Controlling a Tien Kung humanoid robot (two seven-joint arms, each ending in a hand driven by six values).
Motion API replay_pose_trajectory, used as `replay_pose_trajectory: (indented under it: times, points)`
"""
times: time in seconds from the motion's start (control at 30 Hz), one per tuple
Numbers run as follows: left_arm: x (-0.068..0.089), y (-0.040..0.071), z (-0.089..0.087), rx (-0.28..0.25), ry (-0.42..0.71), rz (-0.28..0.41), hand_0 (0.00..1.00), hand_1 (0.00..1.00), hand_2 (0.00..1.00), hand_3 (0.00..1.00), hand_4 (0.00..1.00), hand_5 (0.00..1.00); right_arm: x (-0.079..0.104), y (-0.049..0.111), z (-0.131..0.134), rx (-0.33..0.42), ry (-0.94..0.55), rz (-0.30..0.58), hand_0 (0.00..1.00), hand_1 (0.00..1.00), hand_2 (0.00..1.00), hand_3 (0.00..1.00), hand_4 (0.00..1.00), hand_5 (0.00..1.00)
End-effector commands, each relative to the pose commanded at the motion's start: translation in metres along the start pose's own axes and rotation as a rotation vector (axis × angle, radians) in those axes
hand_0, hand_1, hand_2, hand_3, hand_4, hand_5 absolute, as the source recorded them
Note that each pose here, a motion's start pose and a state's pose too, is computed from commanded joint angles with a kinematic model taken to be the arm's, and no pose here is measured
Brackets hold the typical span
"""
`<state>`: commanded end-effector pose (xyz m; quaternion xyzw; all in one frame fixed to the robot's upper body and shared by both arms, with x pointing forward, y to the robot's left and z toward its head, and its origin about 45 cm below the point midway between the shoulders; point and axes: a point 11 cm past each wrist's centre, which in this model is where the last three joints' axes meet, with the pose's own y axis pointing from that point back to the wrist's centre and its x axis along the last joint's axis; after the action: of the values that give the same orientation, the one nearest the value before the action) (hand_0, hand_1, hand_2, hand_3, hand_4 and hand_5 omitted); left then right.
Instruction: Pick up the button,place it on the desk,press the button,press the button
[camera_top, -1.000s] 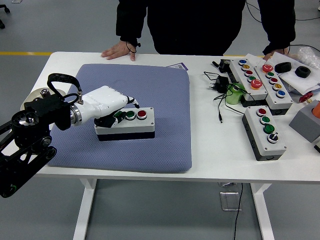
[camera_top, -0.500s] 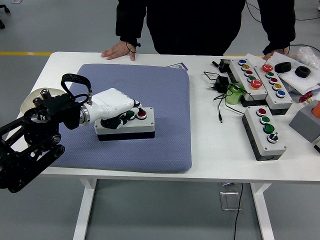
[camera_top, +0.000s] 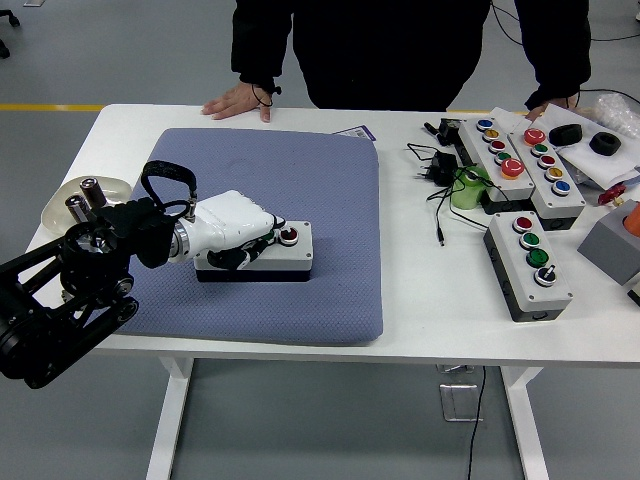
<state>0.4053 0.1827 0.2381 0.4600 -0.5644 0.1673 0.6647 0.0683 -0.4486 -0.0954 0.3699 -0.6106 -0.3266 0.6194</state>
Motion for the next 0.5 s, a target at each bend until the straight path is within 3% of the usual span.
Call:
replay_pose_trajectory:
  times: [0.17,0.27,0.3,0.47,0.5]
  points:
    - [0.015,0.008,-0.005,0.006,0.066,0.089,0.016,0.002,0.094,0.746,0.12,0.002,0.0,0.0,0.002,-0.004,0.001,0.0,0.747,0.701,0.712,0.582,0.18,0.132]
    - [0.028,0.017,-0.012,0.014,0.151,0.189,0.016,0.002,0.094,0.746,0.12,0.002,0.0,0.0,0.003,-0.005,0.002,0.0,0.747,0.701,0.712,0.582,0.18,0.132]
    - [0.031,0.023,-0.017,0.025,0.203,0.237,0.246,0.291,0.427,0.856,0.631,0.002,0.0,0.0,0.004,-0.006,0.002,0.0,0.747,0.701,0.712,0.582,0.18,0.133]
    - [0.031,0.042,-0.042,0.113,0.366,0.348,0.246,0.291,0.427,0.856,0.631,0.002,0.0,-0.001,0.005,-0.007,0.004,0.0,0.747,0.701,0.712,0.582,0.18,0.133]
    - [0.029,0.045,-0.048,0.137,0.419,0.376,0.253,0.42,0.603,0.954,0.753,0.513,0.0,-0.001,0.005,-0.008,0.004,0.0,0.747,0.702,0.712,0.582,0.18,0.132]
